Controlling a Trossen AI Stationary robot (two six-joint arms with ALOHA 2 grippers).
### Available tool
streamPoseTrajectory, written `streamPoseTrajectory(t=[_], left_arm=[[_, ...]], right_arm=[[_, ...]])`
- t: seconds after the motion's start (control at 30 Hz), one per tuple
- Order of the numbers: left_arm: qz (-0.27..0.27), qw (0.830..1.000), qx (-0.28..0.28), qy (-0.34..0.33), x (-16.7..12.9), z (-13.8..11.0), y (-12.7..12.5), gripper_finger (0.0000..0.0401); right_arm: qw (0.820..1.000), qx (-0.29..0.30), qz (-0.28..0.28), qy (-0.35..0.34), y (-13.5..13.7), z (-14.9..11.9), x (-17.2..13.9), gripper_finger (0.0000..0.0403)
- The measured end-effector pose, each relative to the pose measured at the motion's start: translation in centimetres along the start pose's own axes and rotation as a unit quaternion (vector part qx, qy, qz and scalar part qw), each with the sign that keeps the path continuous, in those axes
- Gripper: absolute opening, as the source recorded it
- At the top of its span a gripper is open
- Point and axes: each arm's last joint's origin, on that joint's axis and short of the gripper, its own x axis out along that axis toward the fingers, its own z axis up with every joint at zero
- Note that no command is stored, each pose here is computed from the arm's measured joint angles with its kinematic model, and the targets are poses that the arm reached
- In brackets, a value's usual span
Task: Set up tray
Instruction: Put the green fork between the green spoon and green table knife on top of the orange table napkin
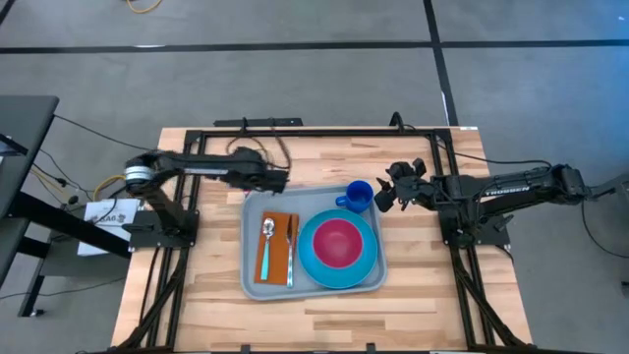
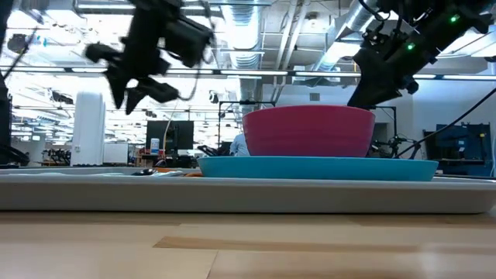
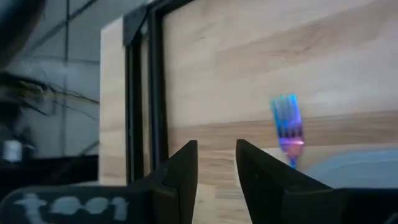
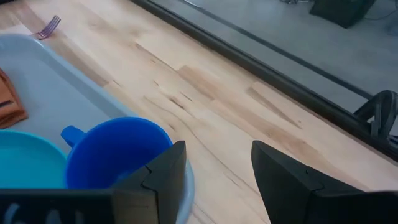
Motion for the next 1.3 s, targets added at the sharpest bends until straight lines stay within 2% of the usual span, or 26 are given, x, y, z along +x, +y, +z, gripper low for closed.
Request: streamPoseTrajectory(t=[0.1, 0.17, 0.23, 0.33, 0.6, 0.87, 1.07, 1.3], left_arm=[[-0.039, 0.997, -0.065, -0.012, 0.7, -2.0, 2.0, 0.0099], [-0.084, 0.989, -0.116, -0.033, 1.3, -3.4, 2.4, 0.0099], [-0.135, 0.98, -0.138, -0.053, 2.1, -4.3, 2.3, 0.0099], [-0.181, 0.971, -0.145, -0.049, 3.8, -5.5, 1.9, 0.0099], [-0.233, 0.963, -0.135, -0.034, 7.9, -7.4, 0.0, 0.0099], [-0.254, 0.957, -0.139, -0.034, 8.8, -7.6, -0.5, 0.0099], [-0.231, 0.963, -0.136, -0.035, 9.3, -7.9, -0.1, 0.0099], [-0.232, 0.962, -0.144, -0.015, 9.3, -8.3, -0.1, 0.0099]], right_arm=[[1.0, -0.002, 0.0, 0.0, 0.0, 0.0, 0.0, 0.0177], [1.0, -0.002, 0.0, 0.0, 0.0, 0.0, 0.0, 0.0177], [1.0, -0.002, 0.002, 0.0, 0.0, 0.0, 0.0, 0.0177], [1.0, -0.002, 0.008, 0.003, 0.1, 0.0, 0.0, 0.0177], [1.0, 0.0, 0.024, 0.008, 0.1, 0.0, 0.0, 0.0177], [1.0, 0.002, 0.025, 0.005, 0.2, 0.1, 0.0, 0.0177], [1.0, 0.002, 0.025, 0.005, 0.2, 0.1, 0.0, 0.0177], [1.0, 0.002, 0.025, 0.005, 0.2, 0.1, 0.0, 0.0177]])
